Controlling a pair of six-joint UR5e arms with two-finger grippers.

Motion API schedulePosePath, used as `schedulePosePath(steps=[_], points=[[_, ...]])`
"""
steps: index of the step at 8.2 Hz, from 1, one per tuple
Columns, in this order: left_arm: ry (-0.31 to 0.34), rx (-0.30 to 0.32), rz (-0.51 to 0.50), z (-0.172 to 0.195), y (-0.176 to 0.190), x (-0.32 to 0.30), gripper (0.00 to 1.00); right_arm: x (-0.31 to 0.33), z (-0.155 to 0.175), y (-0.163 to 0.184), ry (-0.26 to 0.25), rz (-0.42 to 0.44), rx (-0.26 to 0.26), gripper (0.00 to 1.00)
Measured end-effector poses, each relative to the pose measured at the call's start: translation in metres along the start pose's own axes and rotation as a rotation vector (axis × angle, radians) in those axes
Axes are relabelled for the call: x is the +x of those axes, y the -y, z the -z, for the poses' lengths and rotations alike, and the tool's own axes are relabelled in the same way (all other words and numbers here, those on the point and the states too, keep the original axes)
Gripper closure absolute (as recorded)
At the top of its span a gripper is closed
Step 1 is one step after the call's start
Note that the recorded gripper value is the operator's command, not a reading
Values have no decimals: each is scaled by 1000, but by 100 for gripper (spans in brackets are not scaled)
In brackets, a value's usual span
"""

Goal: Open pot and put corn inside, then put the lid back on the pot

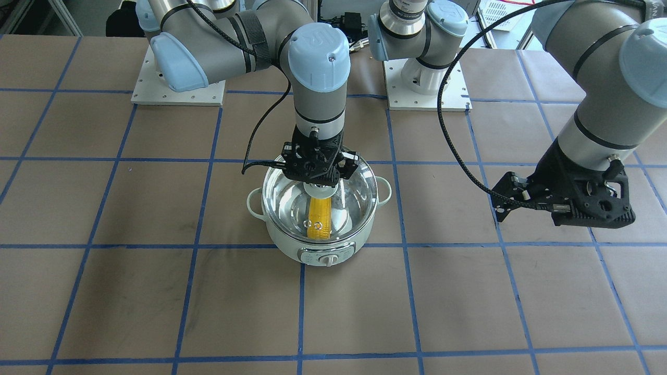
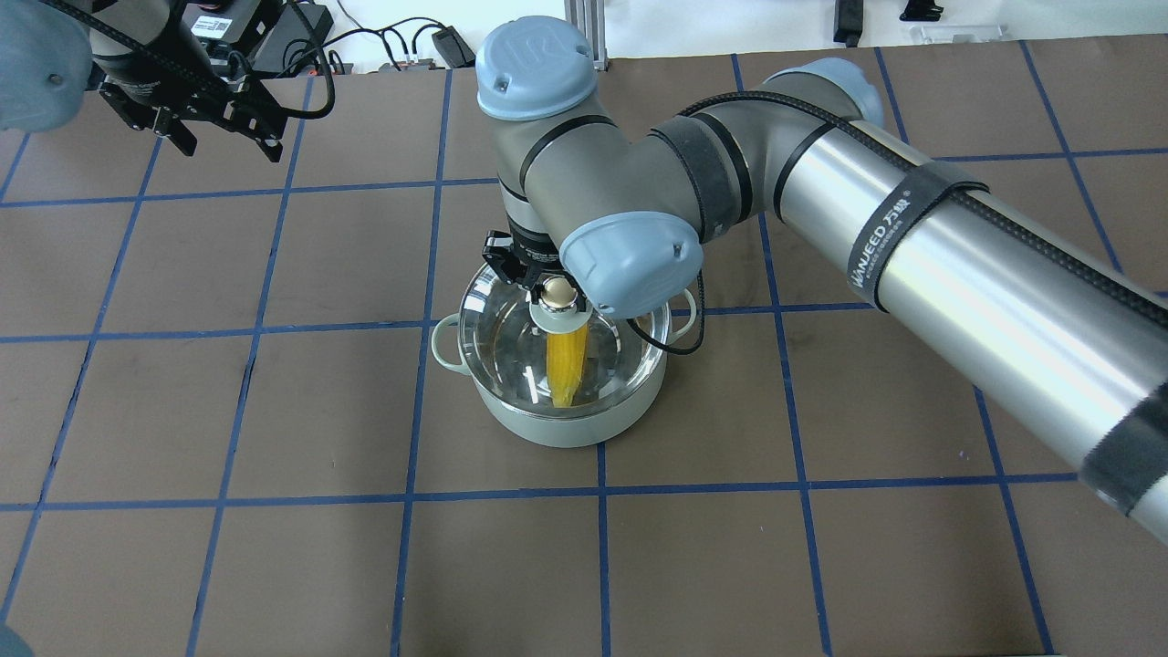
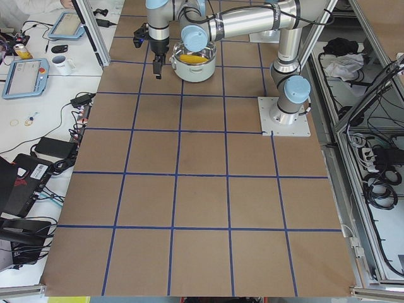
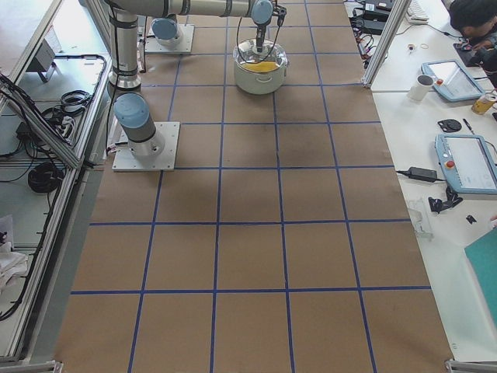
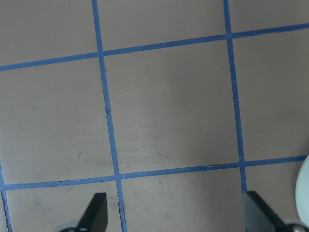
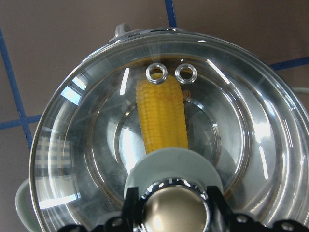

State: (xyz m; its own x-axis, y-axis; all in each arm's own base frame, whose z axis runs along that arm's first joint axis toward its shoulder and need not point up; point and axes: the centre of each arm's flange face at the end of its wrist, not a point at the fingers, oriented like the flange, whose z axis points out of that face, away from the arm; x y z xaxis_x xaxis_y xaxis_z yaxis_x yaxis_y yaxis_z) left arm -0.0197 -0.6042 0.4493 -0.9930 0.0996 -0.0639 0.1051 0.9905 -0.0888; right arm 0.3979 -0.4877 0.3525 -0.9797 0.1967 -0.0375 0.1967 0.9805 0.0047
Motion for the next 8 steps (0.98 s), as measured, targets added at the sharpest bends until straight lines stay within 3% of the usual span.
schedulePosePath(steps=[1, 2, 8], points=[[0, -1, 0, -1, 0, 0, 0, 0, -1, 0, -4, -1, 2, 3], [0, -2, 1, -1, 0, 0, 0, 1, -1, 0, -6, -5, 4, 0], [3, 10, 2, -5, 3, -1, 0, 1, 6, 0, 6, -7, 17, 0]])
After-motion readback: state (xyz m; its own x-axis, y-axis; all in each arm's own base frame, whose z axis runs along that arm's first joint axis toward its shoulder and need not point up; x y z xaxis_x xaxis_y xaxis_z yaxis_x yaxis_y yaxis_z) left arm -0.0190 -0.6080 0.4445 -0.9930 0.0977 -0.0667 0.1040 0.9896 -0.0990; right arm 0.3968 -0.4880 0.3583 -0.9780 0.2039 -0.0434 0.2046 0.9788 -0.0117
